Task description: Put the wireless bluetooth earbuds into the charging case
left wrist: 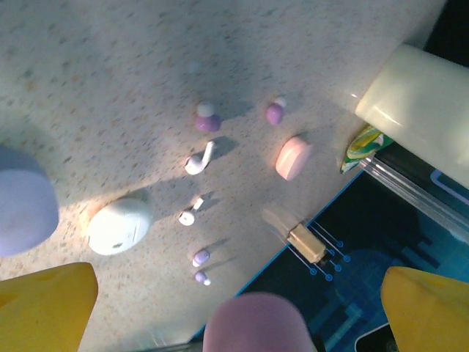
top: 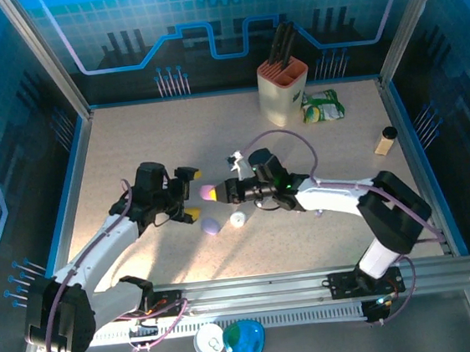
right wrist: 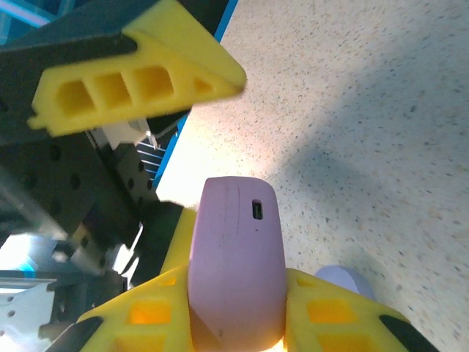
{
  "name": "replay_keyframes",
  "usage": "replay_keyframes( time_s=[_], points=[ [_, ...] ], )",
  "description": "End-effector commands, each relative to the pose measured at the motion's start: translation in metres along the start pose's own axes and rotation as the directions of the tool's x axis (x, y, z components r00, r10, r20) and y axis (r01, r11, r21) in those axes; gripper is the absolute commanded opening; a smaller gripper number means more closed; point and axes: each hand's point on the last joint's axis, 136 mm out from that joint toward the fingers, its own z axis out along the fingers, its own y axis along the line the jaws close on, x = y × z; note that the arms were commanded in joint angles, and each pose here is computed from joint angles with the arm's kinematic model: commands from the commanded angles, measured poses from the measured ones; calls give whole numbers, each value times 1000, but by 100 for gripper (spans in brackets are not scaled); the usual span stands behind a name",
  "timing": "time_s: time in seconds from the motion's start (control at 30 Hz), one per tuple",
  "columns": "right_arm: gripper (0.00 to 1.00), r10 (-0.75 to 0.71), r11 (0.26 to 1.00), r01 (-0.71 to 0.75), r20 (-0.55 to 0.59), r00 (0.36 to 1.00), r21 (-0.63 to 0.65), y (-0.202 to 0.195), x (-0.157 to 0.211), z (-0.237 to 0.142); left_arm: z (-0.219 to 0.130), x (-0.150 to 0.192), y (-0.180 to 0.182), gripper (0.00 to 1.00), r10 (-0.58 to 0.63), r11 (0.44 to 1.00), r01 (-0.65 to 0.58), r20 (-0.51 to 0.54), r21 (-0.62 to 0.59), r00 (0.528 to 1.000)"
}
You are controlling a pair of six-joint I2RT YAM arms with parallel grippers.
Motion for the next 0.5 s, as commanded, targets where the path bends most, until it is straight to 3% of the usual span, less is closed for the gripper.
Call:
replay_keyframes(
  time_s=[0.0,0.07,0.1,0.17,0.23,0.3,0.4,0.47],
  points=[
    [21,-14,999,15,-15,1000,45,-6,2,-33,-8,0,-50,99,354,920,-363,85,150,931],
    [20,-9,998,10,-16,1000,62,-8,1,-52,-14,1,-69,99,515,821,-538,158,192,843],
    [20,2,998,0,-16,1000,69,-10,0,-62,-16,1,-76,99,600,750,-633,205,191,773],
    [20,12,997,-11,-14,1000,74,-9,-2,-80,-19,5,-87,99,743,582,-793,280,180,608],
    [21,15,997,-15,-10,1000,81,-8,-3,-100,-22,14,-99,99,846,361,-918,357,165,397],
    [20,27,997,-27,0,1000,75,-5,-5,-116,-26,26,-107,99,878,161,-976,431,149,211],
    [20,58,998,-58,10,998,31,4,-8,-137,-29,46,-112,99,826,-137,-982,563,133,-39],
    [20,78,997,-78,0,997,9,9,-8,-146,-33,60,-112,99,746,-295,-950,646,100,-163]
  ],
)
